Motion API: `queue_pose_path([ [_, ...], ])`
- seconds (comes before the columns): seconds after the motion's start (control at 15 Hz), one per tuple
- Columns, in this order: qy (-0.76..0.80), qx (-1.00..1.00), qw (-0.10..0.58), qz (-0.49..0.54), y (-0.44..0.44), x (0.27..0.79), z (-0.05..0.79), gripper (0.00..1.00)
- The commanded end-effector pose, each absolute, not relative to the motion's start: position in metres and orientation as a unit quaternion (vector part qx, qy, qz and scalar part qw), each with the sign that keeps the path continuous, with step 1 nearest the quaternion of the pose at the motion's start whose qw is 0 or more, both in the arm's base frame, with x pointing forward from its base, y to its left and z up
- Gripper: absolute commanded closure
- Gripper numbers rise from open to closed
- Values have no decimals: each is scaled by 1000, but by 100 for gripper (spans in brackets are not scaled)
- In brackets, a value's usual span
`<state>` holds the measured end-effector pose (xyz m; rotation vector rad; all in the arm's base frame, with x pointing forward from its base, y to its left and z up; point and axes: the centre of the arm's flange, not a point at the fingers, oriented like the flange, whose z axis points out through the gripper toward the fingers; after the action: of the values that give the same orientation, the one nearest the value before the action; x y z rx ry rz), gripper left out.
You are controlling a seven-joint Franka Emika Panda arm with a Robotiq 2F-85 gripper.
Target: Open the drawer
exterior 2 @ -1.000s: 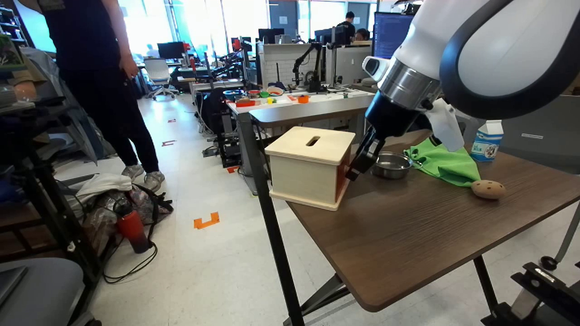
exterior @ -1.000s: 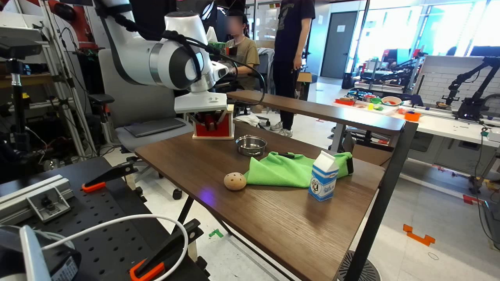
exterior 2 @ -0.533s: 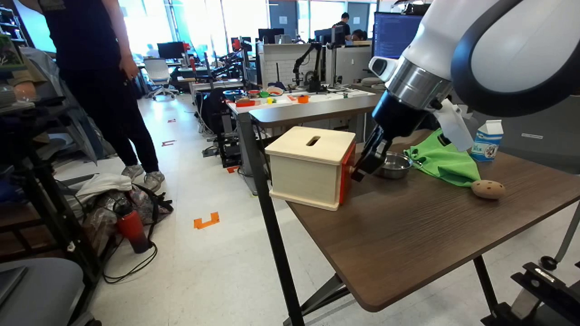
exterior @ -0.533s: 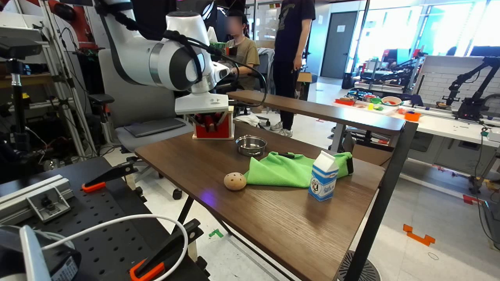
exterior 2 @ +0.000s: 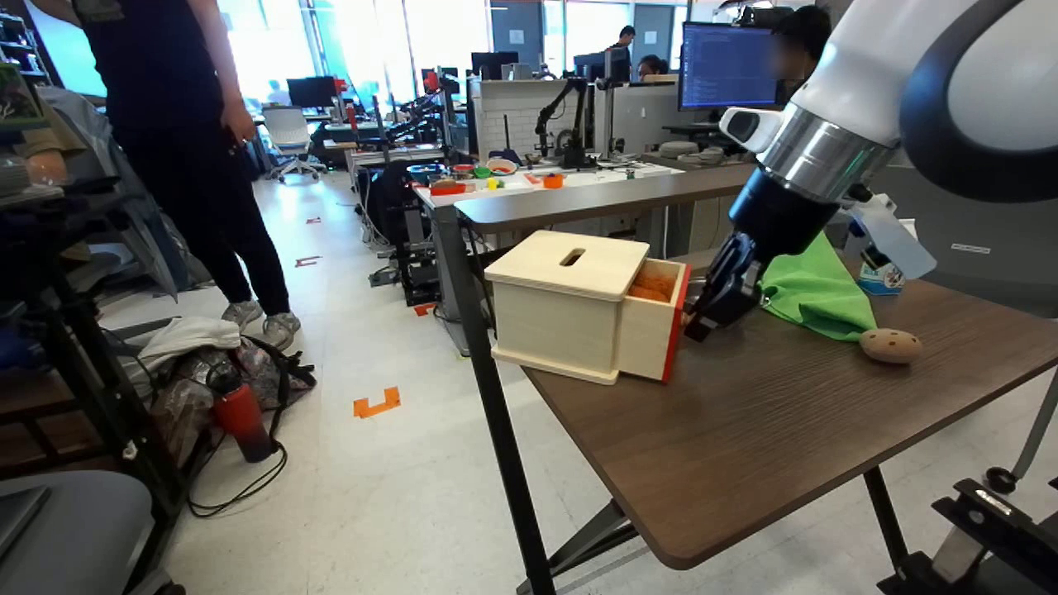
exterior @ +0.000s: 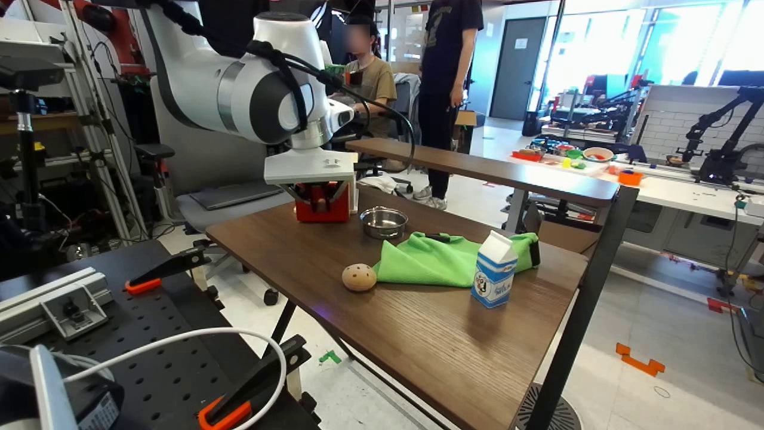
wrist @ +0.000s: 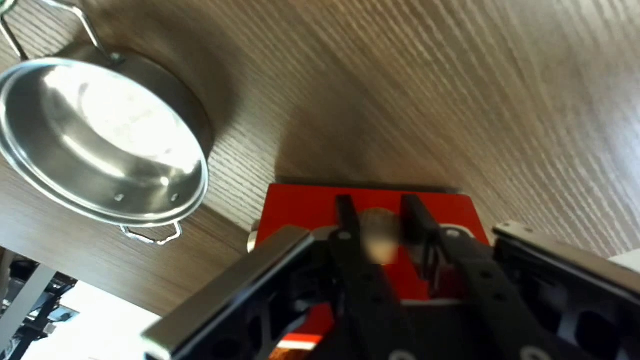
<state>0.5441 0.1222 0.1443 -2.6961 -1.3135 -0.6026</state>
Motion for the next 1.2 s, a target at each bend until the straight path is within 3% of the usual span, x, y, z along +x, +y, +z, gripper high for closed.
queue_pose_path([
  [0.0,-462,-869,35,-174,102,510,147,93],
  [0.2,-471,-867,30,-161,91,497,145,93],
  [0.27,-473,-867,30,-156,88,493,142,48],
  [0.47,-488,-860,28,-145,87,483,140,34],
  [0.73,-511,-847,26,-143,91,477,144,4],
  [0.8,-519,-843,27,-142,93,477,149,0],
  [1.13,-556,-828,41,-62,112,454,198,0],
])
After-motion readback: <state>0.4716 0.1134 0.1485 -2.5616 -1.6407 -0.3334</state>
